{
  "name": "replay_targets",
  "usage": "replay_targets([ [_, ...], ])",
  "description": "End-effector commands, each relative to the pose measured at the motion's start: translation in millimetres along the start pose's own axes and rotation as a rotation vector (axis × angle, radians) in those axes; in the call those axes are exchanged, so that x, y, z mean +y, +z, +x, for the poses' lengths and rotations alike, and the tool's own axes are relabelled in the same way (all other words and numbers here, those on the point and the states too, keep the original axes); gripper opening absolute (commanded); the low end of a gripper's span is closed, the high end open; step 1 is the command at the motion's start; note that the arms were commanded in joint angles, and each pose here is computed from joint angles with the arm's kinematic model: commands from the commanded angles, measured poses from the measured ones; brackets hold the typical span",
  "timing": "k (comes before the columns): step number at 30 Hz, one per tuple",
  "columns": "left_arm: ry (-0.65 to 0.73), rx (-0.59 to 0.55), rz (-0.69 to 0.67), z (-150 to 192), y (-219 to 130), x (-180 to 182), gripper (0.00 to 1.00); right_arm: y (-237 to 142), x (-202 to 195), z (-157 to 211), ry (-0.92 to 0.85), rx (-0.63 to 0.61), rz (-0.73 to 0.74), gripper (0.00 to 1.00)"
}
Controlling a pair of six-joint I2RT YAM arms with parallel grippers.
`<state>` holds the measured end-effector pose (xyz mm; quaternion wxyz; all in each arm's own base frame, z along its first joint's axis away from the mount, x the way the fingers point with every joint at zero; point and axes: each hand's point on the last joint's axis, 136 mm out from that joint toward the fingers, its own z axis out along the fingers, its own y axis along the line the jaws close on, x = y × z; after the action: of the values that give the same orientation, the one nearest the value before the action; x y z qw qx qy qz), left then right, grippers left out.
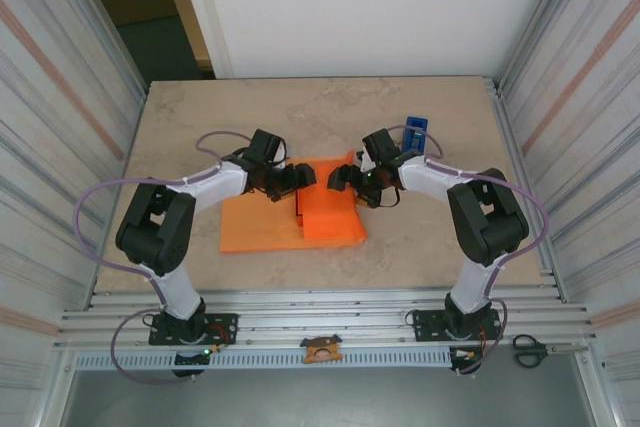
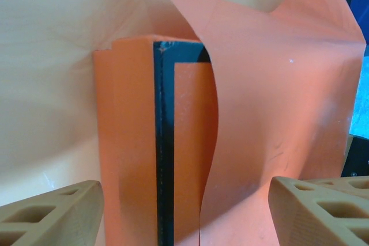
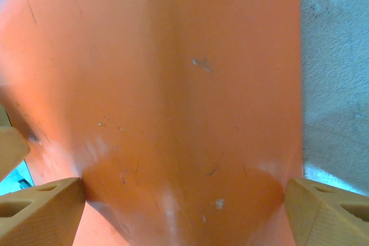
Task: Wrap the gift box in paper
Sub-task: Move the gift box to the center of the table, then second fold the wrapping paper around the gift box.
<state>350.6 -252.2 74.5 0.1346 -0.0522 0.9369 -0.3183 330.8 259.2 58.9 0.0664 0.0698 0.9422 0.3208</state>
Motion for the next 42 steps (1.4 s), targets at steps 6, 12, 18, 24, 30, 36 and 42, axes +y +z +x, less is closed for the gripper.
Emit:
replay_targets([
  [6, 0.04, 0.02, -0.009, 5.0, 4.2, -3.3, 0.73, 12.3, -26.3, 13.9, 0.094, 0.026, 0.088, 0.88],
  [12, 0.033, 0.071, -0.049, 18.6, 14.7, 13.5, 0.65, 13.0, -25.3, 12.9, 0.112, 0.018, 0.082, 0.89],
  [18, 0.023, 0.093, -0.108, 28.9, 16.4, 31.1, 0.56, 8.8, -21.3, 11.3, 0.099, 0.013, 0.075, 0.89],
  [24, 0.021, 0.108, -0.141, 35.4, 18.5, 41.6, 0.51, -2.1, -6.2, 3.9, 0.057, -0.009, 0.024, 0.9],
  [30, 0.02, 0.124, -0.164, 42.0, 20.3, 50.6, 0.5, -30.6, 14.6, -18.4, -0.004, -0.096, -0.036, 0.93],
  [36, 0.017, 0.126, -0.165, 43.6, 20.9, 52.0, 0.5, -57.3, 8.8, -51.4, -0.006, -0.281, -0.056, 0.95],
  [42, 0.016, 0.125, -0.163, 43.0, 21.1, 51.6, 0.5, -53.0, 12.1, -58.0, 0.033, -0.193, -0.127, 0.94],
])
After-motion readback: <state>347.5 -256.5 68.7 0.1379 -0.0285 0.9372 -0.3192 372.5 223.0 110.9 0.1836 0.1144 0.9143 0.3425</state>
